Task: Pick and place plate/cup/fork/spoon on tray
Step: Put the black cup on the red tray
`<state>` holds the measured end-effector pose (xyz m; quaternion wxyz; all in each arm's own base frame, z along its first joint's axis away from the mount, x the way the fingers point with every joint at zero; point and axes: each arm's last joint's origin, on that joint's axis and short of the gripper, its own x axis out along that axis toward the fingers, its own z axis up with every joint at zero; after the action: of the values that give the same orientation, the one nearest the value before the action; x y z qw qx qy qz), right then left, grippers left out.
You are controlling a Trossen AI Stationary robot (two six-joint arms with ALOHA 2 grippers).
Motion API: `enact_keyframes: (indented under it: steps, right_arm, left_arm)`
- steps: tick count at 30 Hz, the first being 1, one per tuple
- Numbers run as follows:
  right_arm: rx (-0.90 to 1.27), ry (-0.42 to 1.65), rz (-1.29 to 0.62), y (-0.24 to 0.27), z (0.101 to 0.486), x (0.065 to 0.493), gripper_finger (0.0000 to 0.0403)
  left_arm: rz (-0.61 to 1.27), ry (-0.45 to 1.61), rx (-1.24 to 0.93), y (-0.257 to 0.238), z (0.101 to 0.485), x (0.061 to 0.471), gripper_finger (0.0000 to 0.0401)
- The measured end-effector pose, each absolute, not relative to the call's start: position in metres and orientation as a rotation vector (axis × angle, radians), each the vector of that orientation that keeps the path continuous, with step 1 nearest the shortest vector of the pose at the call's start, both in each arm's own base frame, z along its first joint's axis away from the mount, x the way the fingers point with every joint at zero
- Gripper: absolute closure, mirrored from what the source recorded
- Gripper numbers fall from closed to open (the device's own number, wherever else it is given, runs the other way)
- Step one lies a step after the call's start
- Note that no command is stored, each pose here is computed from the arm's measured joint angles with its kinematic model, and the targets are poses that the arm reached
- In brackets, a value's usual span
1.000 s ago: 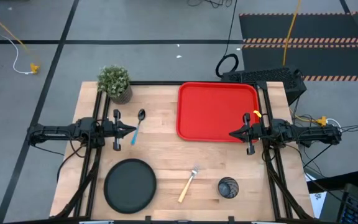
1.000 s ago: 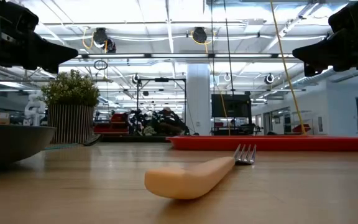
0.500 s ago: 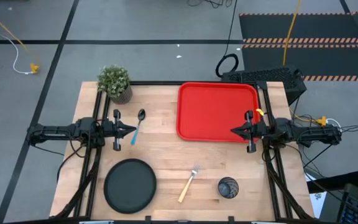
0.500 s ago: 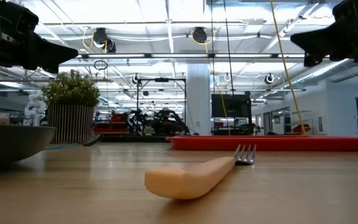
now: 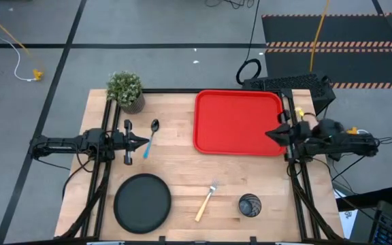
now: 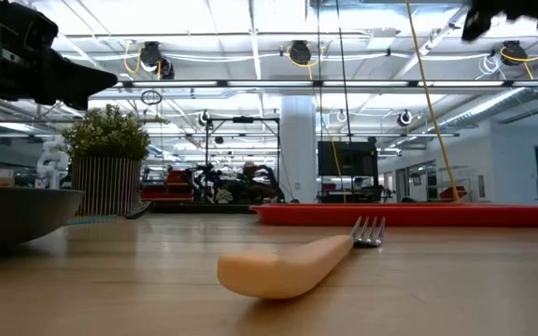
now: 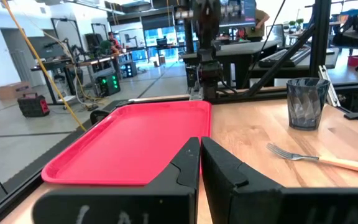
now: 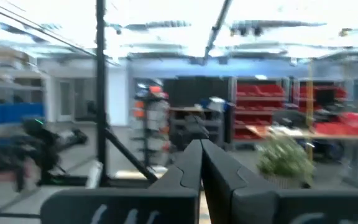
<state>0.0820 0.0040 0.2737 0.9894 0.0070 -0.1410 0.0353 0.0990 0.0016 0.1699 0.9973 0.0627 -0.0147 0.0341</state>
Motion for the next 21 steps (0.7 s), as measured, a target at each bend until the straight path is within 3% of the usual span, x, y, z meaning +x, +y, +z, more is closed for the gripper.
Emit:
enact_keyframes:
  steps: [11, 21]
  right_arm:
    - [0.076, -0.09, 0.121, 0.006, 0.372, 0.091, 0.0403]
    - [0.149, 0.196, 0.106, 0.007, 0.417, 0.121, 0.0403]
  left_arm:
    - [0.068, -0.03, 0.125, 0.002, 0.17, 0.099, 0.0382]
    - [0.077, -0.029, 0.126, 0.002, 0.17, 0.099, 0.0382]
